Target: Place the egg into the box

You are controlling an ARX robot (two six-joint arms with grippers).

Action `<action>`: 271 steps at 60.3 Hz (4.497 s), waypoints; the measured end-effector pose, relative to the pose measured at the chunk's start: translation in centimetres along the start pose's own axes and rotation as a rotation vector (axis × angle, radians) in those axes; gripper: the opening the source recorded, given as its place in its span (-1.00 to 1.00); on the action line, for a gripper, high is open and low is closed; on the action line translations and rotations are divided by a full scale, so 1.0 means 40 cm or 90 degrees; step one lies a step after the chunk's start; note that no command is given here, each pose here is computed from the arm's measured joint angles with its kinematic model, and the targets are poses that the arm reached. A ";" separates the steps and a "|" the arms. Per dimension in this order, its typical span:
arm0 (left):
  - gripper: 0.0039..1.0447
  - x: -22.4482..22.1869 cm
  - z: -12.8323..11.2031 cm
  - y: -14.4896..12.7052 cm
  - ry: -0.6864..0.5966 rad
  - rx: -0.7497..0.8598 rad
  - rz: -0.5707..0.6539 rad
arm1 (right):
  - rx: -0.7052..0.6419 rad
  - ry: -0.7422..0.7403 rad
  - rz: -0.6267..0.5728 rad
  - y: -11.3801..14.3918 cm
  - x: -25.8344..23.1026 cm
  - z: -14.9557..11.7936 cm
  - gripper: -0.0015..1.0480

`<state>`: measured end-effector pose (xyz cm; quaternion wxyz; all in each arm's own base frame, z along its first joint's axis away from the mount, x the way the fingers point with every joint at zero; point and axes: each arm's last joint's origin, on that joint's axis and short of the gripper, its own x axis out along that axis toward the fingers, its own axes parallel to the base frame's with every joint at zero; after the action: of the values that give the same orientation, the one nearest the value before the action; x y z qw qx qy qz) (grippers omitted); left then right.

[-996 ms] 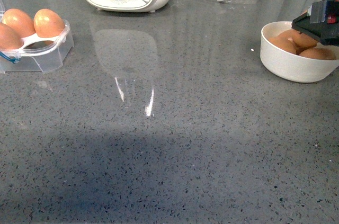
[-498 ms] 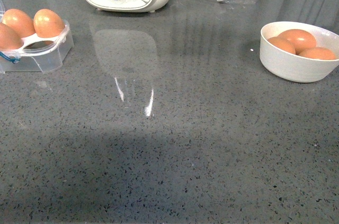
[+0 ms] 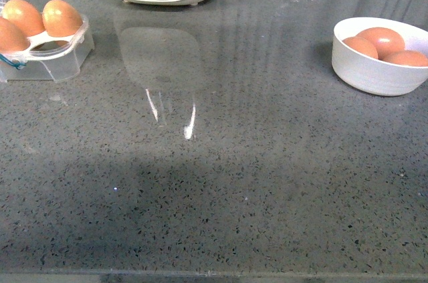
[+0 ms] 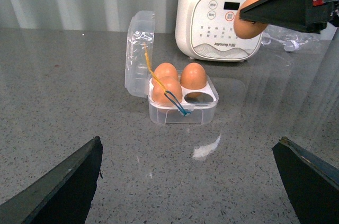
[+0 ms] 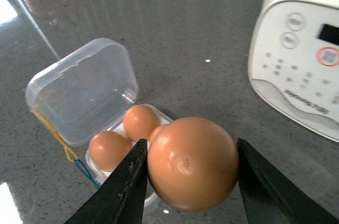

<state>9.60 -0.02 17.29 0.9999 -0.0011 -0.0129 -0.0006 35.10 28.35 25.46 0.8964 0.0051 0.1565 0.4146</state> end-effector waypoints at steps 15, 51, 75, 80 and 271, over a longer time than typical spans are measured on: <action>0.87 0.000 0.000 0.000 0.000 0.000 0.000 | -0.004 0.037 0.032 0.045 0.058 -0.027 -0.20; 0.87 0.000 0.000 0.000 0.000 0.000 0.000 | -0.012 0.103 0.069 0.072 0.109 -0.073 -0.20; 0.87 0.000 0.000 0.000 0.000 0.000 0.000 | -0.027 0.114 0.077 0.074 0.115 -0.081 0.42; 0.87 0.000 0.000 0.000 0.000 0.000 0.000 | -0.030 0.110 0.079 0.074 0.114 -0.079 0.62; 0.87 0.000 0.000 0.000 0.000 0.000 0.000 | -0.015 -0.208 -0.548 -0.043 -0.838 -0.465 -0.94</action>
<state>9.60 -0.02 17.29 0.9999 -0.0011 -0.0129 -0.0006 10.72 0.01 16.80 1.0000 -0.0050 -0.0039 0.0002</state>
